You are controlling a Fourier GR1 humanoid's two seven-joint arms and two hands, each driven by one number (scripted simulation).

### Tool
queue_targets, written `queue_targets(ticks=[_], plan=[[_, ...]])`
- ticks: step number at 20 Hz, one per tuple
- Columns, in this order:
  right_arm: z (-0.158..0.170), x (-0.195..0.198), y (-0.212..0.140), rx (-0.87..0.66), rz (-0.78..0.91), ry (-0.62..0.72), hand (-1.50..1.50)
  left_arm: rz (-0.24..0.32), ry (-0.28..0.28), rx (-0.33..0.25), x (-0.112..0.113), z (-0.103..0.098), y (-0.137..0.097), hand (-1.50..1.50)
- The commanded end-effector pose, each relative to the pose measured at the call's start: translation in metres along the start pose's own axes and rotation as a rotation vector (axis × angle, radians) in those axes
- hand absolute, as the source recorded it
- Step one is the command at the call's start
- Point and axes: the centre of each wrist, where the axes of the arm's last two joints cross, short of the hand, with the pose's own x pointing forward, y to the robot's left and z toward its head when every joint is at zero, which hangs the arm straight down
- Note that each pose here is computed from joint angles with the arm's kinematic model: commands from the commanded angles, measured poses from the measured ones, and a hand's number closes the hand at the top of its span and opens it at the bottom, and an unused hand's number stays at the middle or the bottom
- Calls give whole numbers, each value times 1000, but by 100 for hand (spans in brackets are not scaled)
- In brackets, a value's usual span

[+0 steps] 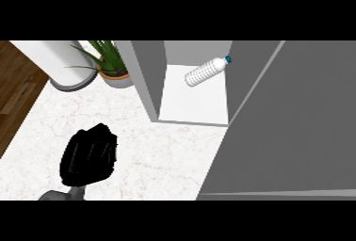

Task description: Pick up the bottled water, place it into the cabinet and close the cabinet

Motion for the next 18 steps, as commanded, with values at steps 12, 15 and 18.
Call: queue_targets(ticks=[12, 15, 18], plan=[[-95, 48, 42, 25, -119, -93, 150, -43, -40, 73, 107, 102, 27, 150], [-124, 45, 28, -22, -122, -85, 150, -52, -71, 97, 120, 114, 43, 150], [-158, 36, 6, -52, -143, -58, 150, -33, -51, 77, 128, 125, 48, 150]])
